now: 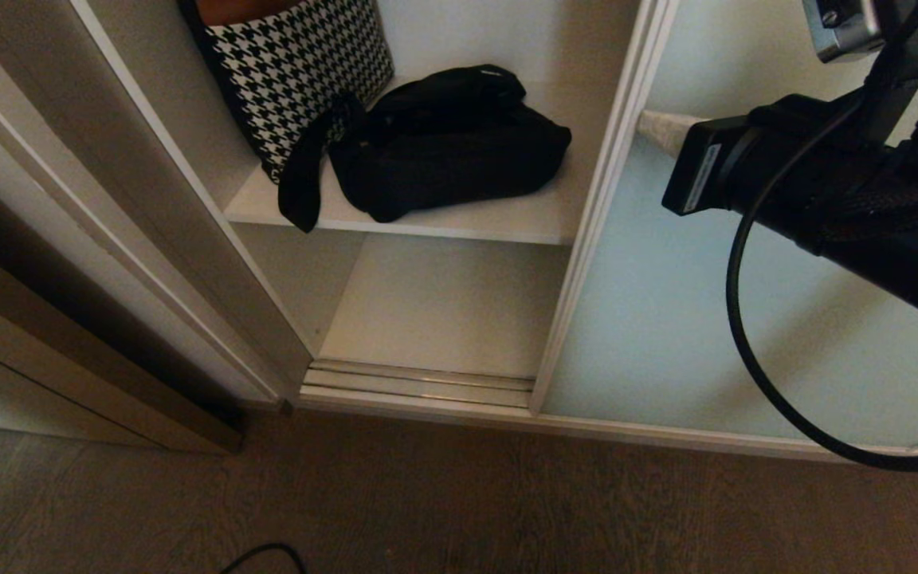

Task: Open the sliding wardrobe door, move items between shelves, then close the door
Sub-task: Close the door

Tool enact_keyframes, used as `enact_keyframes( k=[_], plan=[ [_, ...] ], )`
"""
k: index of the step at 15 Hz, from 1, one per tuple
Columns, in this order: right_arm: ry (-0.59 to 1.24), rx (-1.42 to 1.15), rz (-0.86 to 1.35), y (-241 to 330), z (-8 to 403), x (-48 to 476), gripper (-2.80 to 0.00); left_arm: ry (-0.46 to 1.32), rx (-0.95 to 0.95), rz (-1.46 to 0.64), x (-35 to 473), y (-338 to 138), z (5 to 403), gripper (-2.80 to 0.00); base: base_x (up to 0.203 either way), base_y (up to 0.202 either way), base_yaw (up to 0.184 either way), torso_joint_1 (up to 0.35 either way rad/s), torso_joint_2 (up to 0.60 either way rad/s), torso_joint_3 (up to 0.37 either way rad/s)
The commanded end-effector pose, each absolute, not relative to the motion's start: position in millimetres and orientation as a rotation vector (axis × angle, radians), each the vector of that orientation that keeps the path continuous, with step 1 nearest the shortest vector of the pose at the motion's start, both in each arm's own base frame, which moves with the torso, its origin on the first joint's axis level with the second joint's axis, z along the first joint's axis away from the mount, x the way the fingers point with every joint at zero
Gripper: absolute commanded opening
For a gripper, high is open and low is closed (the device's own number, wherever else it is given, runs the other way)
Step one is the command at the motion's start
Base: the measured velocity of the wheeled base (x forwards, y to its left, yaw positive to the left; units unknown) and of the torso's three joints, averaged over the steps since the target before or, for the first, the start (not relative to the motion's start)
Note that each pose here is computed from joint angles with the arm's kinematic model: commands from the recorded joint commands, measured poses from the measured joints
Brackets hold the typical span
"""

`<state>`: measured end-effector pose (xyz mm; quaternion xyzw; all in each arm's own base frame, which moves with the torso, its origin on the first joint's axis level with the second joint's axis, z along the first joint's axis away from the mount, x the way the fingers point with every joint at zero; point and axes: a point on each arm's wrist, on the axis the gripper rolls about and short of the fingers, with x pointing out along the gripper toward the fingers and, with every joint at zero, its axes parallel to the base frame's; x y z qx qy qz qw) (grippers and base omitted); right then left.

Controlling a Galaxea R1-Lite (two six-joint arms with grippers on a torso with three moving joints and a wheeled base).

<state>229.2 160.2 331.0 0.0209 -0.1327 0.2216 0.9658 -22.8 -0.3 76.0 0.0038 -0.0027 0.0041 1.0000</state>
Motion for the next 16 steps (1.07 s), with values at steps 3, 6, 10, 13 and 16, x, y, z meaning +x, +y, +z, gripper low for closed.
enact_keyframes(
  k=[3,6,10,13,16],
  plan=[
    [-0.269,0.071,0.415,166.0,329.5,238.1,-2.8,-0.005,0.008,0.009,-22.7,-0.3,76.1,-2.8,0.0,0.0,0.0,0.0,0.0,0.0],
    [-0.296,0.084,0.411,159.2,337.8,231.5,-2.8,-0.005,0.008,0.009,-22.7,-0.3,76.1,-2.8,0.0,0.0,0.0,0.0,0.0,0.0],
    [-0.284,0.081,0.417,164.4,334.4,236.0,-2.8,-0.005,0.008,0.009,-22.7,-0.3,76.1,-2.8,0.0,0.0,0.0,0.0,0.0,0.0],
    [-0.258,0.07,0.443,177.6,325.9,241.2,-2.8,-0.005,0.008,0.009,-22.7,-0.3,76.1,-2.8,0.0,0.0,0.0,0.0,0.0,0.0],
    [-0.251,0.071,0.461,188.7,323.5,246.6,-2.8,-0.005,0.008,0.009,-22.7,-0.3,76.1,-2.8,0.0,0.0,0.0,0.0,0.0,0.0]
  ],
)
